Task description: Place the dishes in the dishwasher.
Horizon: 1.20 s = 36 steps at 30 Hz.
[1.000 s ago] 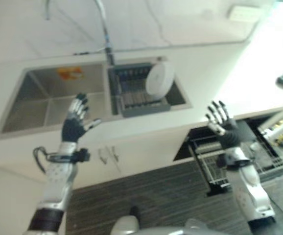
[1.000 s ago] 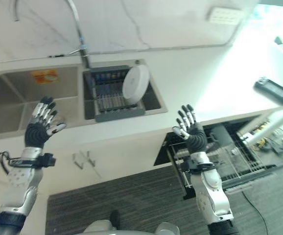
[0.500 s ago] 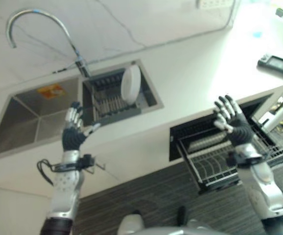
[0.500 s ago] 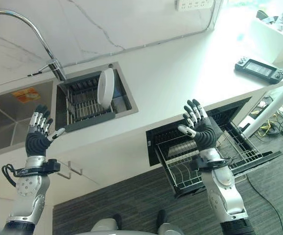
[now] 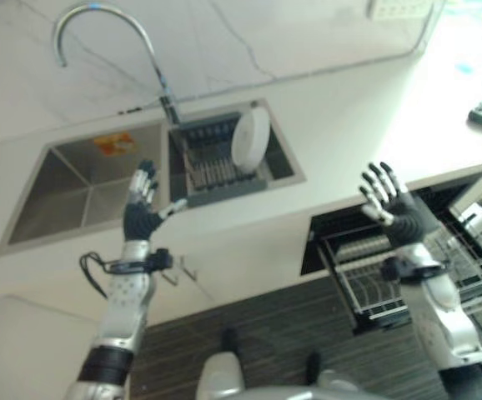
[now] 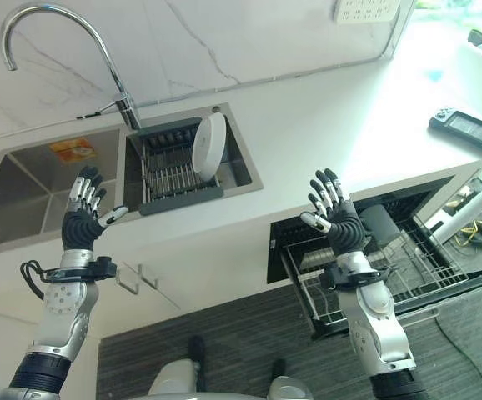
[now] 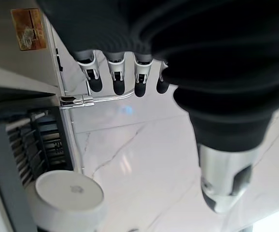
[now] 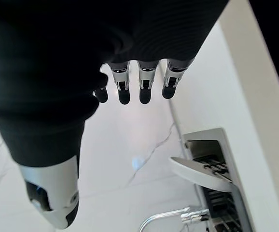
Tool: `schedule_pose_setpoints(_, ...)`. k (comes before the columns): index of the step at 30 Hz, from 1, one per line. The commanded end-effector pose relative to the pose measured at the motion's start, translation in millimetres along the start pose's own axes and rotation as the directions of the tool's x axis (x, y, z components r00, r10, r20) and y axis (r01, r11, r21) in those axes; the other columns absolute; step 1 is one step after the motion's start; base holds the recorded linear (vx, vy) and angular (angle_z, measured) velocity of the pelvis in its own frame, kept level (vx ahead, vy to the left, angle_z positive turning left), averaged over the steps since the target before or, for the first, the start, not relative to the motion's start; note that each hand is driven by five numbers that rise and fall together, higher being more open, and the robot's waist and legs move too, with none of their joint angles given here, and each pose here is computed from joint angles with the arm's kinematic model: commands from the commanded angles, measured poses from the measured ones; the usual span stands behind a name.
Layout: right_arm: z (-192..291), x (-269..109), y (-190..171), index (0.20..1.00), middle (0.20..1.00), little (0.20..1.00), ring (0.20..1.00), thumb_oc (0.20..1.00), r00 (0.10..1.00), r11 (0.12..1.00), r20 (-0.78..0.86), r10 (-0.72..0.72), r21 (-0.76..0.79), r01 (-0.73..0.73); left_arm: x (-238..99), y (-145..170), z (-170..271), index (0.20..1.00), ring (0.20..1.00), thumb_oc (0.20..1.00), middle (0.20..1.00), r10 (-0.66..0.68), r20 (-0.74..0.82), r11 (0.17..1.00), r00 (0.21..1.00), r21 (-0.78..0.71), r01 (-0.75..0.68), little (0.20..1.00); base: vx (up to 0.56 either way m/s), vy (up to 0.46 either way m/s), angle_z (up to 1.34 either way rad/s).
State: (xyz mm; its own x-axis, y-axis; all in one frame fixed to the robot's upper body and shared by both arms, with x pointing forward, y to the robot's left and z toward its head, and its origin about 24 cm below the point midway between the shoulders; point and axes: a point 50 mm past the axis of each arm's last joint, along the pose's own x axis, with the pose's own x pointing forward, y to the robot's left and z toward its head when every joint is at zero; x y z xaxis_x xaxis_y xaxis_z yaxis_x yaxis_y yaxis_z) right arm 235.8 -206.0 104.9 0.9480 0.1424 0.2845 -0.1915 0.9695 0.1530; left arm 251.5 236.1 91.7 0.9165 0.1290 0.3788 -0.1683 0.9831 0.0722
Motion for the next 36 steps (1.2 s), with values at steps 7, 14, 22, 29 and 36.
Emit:
schedule_pose_setpoints(7, 20, 22, 16, 1.000, 1.000, 1.000, 1.000, 1.000, 0.989, 0.997, 0.148, 0.011, 0.069, -0.021, -1, 10, 30, 1.000, 1.000, 1.000, 1.000, -0.067, 0.123, 0.996, 0.990, 0.061, 0.060, 1.000, 0.06, 0.054, 0.13)
schedule_pose_setpoints(14, 32, 25, 12, 1.000, 1.000, 1.000, 1.000, 1.000, 0.973, 0.997, 0.224, -0.060, 0.066, 0.046, 5, -9, 50, 1.000, 1.000, 1.000, 1.000, -0.269, 0.190, 0.961, 0.944, -0.009, 0.276, 1.000, 0.03, -0.010, 0.02)
schedule_pose_setpoints(22, 39, 29, 9, 1.000, 1.000, 1.000, 1.000, 1.000, 0.957, 0.996, 0.280, -0.072, 0.065, 0.056, -26, -112, 35, 1.000, 1.000, 1.000, 1.000, -0.885, 0.133, 0.374, 0.447, -0.371, 0.850, 1.000, -0.02, -0.048, -0.01)
schedule_pose_setpoints(29, 49, 40, 1, 1.000, 1.000, 1.000, 1.000, 1.000, 0.958, 0.995, 0.286, -0.030, 0.099, 0.001, -79, -134, -39, 1.000, 1.000, 1.000, 1.000, -0.943, -0.301, 0.233, 0.138, -0.307, 0.923, 1.000, 0.07, -0.044, -0.27)
schedule_pose_setpoints(36, 50, 70, 2, 1.000, 1.000, 1.000, 1.000, 1.000, 0.976, 0.985, 0.215, 0.034, 0.156, -0.068, -150, -73, -140, 1.000, 1.000, 1.000, 1.000, -0.514, -0.851, 0.459, 0.110, -0.164, 0.873, 1.000, 0.09, -0.014, -0.04)
